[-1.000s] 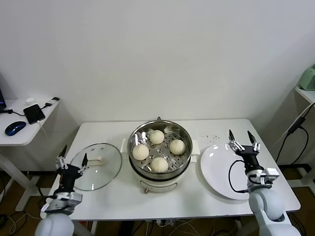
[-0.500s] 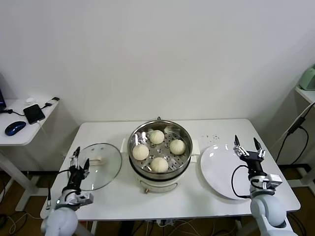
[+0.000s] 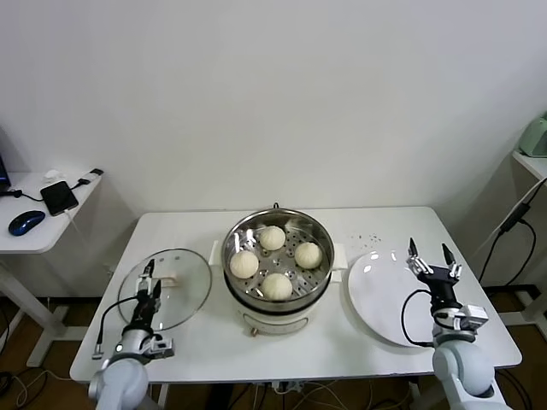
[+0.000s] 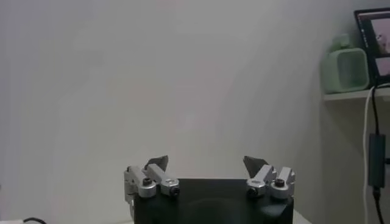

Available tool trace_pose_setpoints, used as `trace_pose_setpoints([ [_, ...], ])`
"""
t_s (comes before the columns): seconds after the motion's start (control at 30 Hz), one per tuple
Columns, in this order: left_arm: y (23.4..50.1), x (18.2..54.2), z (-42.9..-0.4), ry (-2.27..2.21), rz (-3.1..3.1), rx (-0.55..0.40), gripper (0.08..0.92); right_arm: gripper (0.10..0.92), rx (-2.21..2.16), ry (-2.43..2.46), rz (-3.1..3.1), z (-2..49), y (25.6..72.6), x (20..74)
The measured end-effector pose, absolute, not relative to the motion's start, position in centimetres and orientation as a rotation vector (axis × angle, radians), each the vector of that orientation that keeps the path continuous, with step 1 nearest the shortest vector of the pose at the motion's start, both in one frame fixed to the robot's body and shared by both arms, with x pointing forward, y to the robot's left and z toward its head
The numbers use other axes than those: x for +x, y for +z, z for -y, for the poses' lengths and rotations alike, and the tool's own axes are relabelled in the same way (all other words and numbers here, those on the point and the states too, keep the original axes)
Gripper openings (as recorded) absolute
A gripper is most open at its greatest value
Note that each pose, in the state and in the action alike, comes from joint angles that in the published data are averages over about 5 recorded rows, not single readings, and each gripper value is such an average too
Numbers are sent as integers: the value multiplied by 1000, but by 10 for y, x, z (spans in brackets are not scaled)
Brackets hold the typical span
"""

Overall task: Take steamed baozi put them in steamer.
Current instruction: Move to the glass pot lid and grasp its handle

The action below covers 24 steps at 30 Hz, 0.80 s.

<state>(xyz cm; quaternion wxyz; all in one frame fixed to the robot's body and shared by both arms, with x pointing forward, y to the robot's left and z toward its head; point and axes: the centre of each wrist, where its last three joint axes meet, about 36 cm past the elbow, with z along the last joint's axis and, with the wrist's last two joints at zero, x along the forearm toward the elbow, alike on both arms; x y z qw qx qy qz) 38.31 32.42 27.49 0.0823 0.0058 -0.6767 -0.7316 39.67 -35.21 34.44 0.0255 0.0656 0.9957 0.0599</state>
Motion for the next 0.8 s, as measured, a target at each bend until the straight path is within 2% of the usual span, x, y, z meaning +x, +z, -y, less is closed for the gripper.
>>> trace_pose_setpoints([
  [0.8,260,412,-329,-2239,1917,24,823,823,240,177,-3086,351,335,392],
])
